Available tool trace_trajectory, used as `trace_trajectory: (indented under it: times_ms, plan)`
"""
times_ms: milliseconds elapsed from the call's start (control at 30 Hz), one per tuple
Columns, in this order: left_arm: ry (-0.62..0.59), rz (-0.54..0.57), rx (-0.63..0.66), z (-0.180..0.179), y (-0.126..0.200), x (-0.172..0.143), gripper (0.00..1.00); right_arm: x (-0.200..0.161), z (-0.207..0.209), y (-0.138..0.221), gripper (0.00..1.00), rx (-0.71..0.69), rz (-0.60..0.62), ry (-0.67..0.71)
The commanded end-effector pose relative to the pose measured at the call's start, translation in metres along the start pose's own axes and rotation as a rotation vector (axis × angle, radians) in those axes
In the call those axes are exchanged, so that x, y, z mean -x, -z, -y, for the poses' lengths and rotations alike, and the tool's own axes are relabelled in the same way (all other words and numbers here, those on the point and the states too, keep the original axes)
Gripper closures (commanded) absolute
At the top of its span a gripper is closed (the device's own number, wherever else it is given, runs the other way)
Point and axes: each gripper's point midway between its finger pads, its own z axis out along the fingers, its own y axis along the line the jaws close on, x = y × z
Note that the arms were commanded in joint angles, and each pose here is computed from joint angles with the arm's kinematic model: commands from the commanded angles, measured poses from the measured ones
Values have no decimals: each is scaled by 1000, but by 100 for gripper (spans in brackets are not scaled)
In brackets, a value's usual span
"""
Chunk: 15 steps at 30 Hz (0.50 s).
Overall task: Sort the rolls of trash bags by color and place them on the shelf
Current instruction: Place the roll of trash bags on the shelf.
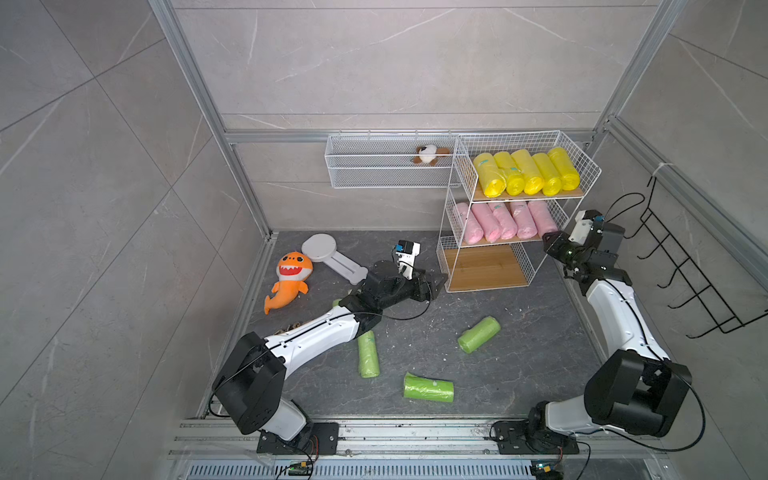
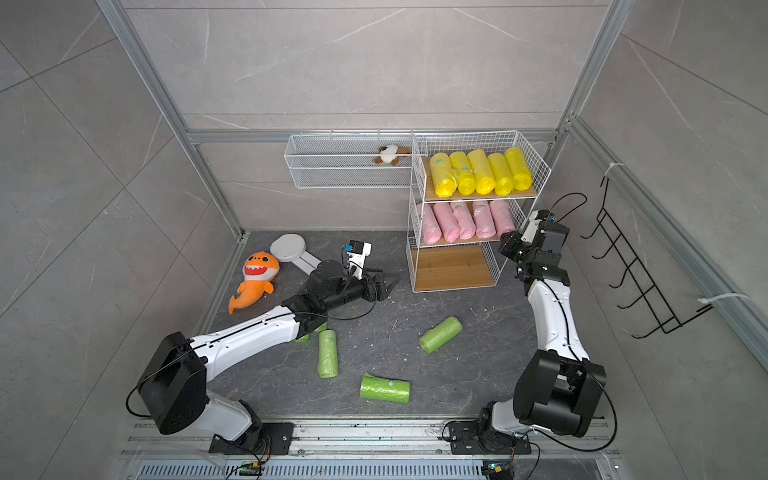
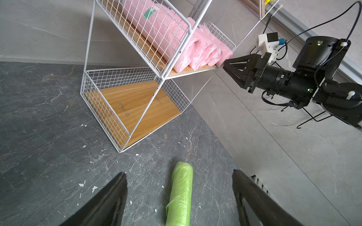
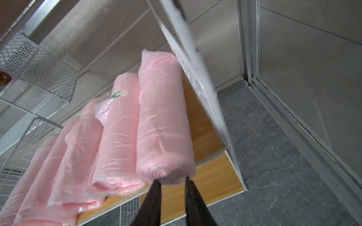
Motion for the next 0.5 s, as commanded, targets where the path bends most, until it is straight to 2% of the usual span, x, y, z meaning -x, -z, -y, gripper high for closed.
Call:
trace_trajectory:
  times_ms: [0,267,467]
  plan:
    - [-24,33,-12,8,4,13,14,28,-12,-5,74,42,64,5]
    - [-12,25,53,-6,7,5,14,27,-11,-19,71,62,41,-14]
    - [-40,2,181,-32,17,-7,13,22,-13,11,62,35,77,9]
